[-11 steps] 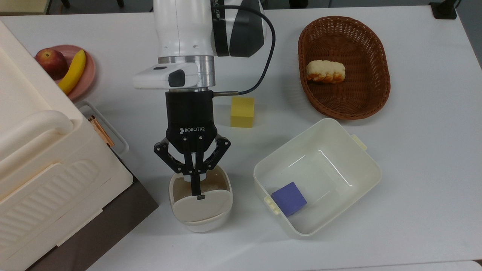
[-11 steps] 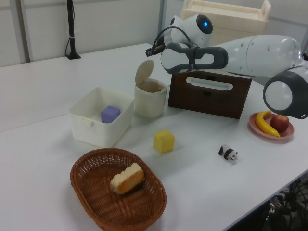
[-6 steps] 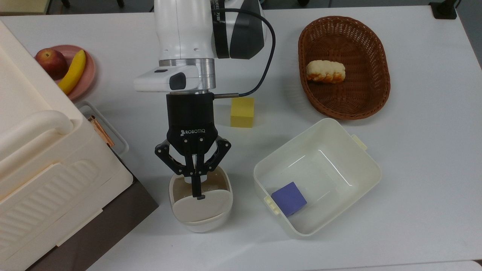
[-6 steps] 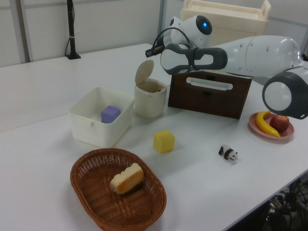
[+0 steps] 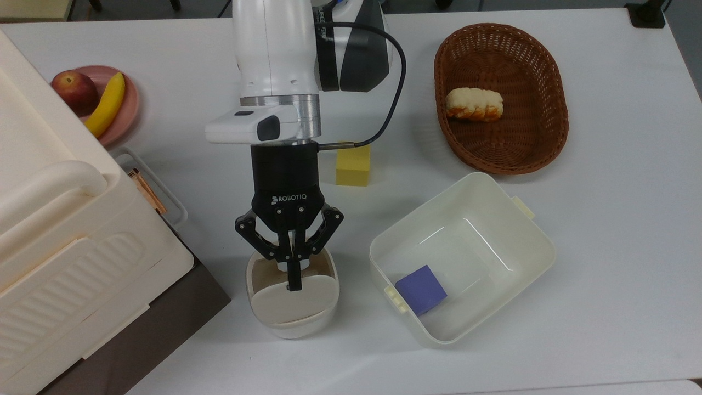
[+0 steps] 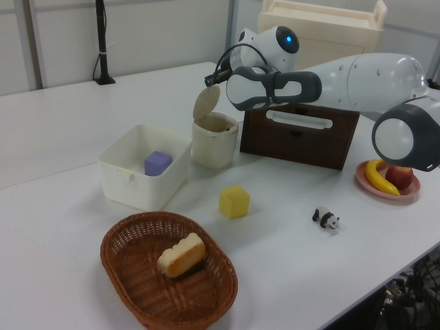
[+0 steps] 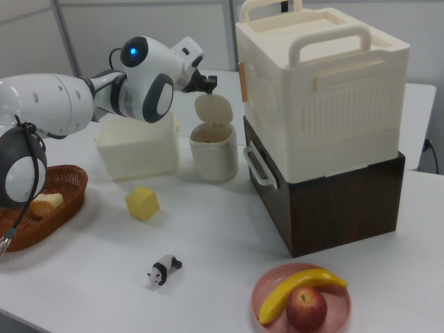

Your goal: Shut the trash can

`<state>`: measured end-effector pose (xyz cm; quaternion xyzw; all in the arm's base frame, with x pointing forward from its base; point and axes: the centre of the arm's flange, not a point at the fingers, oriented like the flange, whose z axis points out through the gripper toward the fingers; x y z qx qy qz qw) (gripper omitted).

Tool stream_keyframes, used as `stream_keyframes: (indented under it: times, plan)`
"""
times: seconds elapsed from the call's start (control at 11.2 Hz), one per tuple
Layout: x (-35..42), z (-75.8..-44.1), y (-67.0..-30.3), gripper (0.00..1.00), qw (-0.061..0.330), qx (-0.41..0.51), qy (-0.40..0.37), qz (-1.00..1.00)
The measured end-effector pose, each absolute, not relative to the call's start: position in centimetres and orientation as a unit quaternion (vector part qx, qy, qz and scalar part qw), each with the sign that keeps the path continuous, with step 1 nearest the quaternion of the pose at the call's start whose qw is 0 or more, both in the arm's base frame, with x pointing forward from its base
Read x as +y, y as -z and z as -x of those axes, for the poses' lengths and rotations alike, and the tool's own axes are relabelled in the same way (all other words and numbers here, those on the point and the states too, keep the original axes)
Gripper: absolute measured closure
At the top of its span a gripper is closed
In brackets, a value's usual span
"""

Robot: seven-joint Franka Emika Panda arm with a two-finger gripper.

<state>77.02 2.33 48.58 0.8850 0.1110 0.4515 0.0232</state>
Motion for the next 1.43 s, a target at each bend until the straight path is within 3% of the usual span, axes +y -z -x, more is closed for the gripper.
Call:
stream_keyframes:
  times: [1.43]
  plan:
    - [0.9, -76.3, -48.2, 0.99, 0.052, 0.142, -0.440, -0.885]
